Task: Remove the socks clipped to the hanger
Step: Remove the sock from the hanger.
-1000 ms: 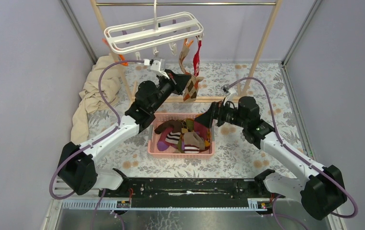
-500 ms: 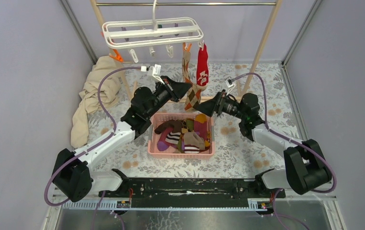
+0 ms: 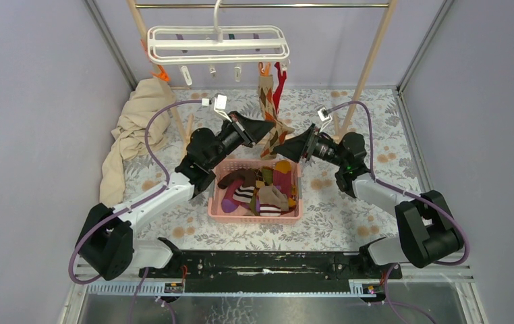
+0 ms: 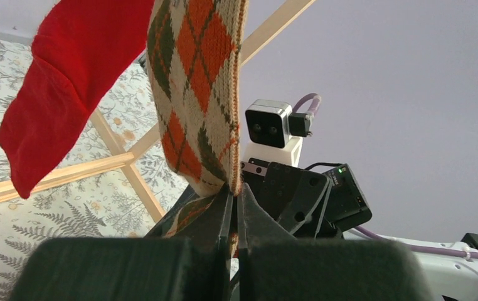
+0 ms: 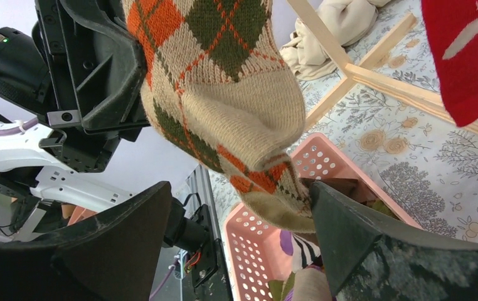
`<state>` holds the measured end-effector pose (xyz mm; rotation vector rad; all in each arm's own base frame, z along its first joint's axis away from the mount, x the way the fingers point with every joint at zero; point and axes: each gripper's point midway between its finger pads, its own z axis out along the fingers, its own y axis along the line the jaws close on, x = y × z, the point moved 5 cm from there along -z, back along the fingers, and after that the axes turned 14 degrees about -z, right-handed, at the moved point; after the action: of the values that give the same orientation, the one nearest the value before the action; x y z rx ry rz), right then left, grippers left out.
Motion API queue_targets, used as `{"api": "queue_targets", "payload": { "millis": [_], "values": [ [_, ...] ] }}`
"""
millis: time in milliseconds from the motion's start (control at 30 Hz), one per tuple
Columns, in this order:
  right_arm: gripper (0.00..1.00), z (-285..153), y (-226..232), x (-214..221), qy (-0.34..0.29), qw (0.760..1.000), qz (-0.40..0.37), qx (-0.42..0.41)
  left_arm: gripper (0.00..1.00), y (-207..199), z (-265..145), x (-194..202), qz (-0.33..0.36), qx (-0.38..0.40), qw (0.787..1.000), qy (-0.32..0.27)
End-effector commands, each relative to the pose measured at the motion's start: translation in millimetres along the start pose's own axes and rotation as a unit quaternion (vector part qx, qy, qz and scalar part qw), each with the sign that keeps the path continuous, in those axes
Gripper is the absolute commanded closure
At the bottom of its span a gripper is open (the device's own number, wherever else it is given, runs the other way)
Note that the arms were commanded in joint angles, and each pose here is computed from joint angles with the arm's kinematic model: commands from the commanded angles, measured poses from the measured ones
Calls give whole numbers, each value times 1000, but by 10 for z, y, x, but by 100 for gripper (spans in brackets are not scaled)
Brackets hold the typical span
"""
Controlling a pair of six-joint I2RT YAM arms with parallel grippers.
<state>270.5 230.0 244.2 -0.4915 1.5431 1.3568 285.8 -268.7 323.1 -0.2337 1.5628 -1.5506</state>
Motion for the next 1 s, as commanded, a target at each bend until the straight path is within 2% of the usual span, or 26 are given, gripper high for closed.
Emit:
{"api": "queue_targets", "payload": {
  "millis": [0,167,300,433,567,700,867,967],
  "values": [
    [16,20,155,-195,-28,998,-28,-40,95,-166,-5,-50,-10,47,999,-8],
    [38,23,283,-308,-33,997,-34,-69,95,-139,-13,-48,-8,41,999,-9],
    [49,10,364,-377,-36,996,-39,-76,96,-103,-15,-49,-1,30,999,-11],
    [66,1,425,-435,-38,995,-43,-82,96,-81,-25,-60,7,21,1000,-14],
    [75,-2,476,-480,-41,994,-44,-90,96,-64,-30,-61,11,15,1000,-13],
    [90,-12,527,-517,-42,993,-43,-97,96,-37,-27,-54,14,10,1000,-13],
    [100,-45,586,-540,-40,993,-46,-98,96,-25,-24,-49,16,9,1000,-12],
    [100,-77,623,-548,-39,994,-50,-94,96,-7,-27,-40,16,7,1000,-11]
  ]
}}
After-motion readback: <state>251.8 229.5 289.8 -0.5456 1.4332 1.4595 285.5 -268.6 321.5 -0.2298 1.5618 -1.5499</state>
